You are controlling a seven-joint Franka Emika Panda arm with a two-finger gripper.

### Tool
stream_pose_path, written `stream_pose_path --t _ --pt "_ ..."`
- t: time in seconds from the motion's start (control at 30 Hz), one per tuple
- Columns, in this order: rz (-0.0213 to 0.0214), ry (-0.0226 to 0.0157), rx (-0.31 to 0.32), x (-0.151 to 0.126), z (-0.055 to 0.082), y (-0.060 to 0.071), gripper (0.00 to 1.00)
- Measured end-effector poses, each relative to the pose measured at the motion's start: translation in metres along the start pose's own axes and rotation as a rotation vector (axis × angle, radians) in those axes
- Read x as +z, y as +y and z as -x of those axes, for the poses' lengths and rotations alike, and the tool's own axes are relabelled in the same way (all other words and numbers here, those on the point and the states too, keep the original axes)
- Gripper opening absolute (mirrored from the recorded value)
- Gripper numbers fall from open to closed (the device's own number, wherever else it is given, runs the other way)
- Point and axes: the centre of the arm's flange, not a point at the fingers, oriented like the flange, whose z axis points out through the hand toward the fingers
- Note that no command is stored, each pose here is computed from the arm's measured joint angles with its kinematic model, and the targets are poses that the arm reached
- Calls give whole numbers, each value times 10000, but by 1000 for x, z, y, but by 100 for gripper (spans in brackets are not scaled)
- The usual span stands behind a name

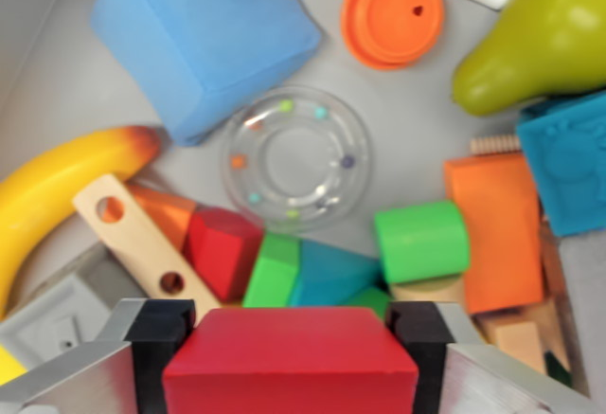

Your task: Pick an object from the bin

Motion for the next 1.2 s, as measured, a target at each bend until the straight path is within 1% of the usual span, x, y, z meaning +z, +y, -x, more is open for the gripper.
stream_pose_path --t 0.07,0.1,0.2,0.27,0.33,0.37,0.5,0.63,0.67,0.73,0.8,0.87,1.0,1.1,1.2 --pt "6 -5 -1 -7 0 0 0" --pt "4 0 -1 -11 0 0 0" --pt "10 -11 1 -23 0 0 0" --pt "15 -12 -1 -32 0 0 0" --pt "16 -10 -2 -41 0 0 0" --pt "12 -3 -1 -45 0 0 0" --pt "21 -24 -4 -60 0 0 0" --pt "26 -26 -5 -74 0 0 0" --pt "22 -18 -6 -78 0 0 0" --pt "26 -25 -8 -85 0 0 0" --pt "31 -33 -9 -89 0 0 0" --pt "31 -31 -10 -95 0 0 0" --pt "39 -48 -10 -105 0 0 0" --pt "33 -40 -10 -112 0 0 0" --pt "31 -41 -11 -117 0 0 0"
